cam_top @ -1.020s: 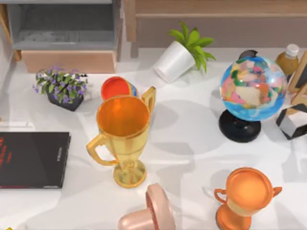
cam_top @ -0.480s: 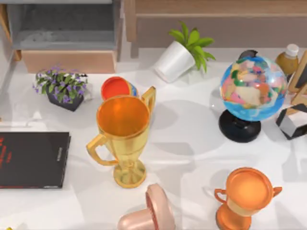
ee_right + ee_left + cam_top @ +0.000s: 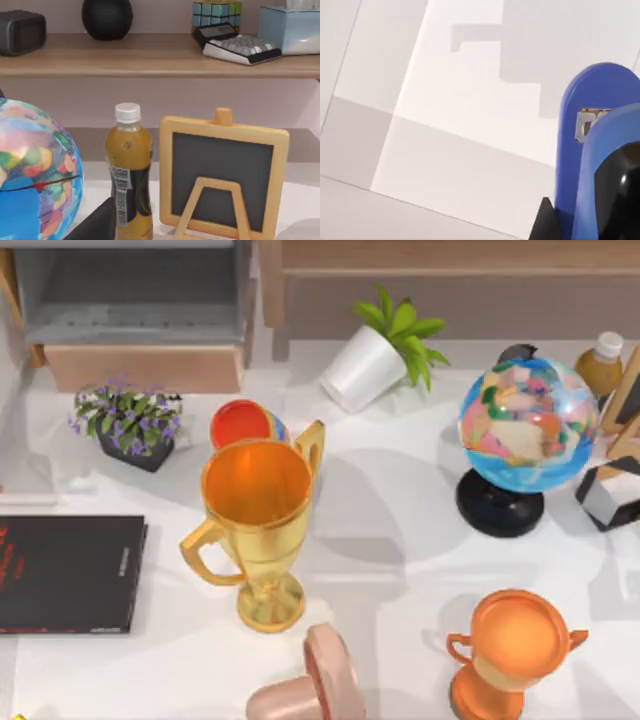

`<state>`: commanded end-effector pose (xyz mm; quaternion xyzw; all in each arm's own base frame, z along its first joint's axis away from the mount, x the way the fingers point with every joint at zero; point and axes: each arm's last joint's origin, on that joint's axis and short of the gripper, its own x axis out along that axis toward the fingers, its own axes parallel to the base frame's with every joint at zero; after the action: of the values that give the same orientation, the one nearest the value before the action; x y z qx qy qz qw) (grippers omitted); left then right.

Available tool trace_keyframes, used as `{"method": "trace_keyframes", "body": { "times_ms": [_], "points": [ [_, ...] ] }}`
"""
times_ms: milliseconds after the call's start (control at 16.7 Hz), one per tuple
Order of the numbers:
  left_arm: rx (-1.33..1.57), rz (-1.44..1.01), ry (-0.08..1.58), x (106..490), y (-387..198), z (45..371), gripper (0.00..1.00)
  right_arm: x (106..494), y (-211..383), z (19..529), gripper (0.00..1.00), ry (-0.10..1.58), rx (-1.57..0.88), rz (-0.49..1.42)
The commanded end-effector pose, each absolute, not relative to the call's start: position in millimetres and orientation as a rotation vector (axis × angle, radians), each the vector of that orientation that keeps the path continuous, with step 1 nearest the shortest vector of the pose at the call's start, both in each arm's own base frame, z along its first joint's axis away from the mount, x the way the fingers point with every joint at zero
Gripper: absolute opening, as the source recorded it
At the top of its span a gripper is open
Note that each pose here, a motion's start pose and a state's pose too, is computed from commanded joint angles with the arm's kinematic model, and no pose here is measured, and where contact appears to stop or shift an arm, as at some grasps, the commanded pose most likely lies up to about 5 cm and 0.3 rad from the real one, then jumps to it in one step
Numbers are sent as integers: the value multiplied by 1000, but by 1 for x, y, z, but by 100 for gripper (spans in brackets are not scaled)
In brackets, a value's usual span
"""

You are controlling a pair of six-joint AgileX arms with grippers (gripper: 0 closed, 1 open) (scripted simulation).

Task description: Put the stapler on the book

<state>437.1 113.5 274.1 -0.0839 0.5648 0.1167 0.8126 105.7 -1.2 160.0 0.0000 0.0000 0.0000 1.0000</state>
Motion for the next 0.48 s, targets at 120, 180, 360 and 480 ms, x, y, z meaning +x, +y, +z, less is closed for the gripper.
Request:
{"method": "trace_keyframes", "body": {
  "times_ms": [120, 180, 360, 480],
  "points": [
    [-159, 223, 1191, 422, 94, 285, 0, 106, -1, 160, 100, 0, 0, 0],
    [-148, 209, 1188, 414, 85, 289, 0, 106, -1, 160, 100, 0, 0, 0],
    [-115, 164, 1196, 390, 58, 290, 0, 106, -1, 160, 100, 0, 0, 0],
    [-92, 133, 1214, 374, 42, 284, 0, 106, -1, 160, 100, 0, 0, 0]
  ]
}}
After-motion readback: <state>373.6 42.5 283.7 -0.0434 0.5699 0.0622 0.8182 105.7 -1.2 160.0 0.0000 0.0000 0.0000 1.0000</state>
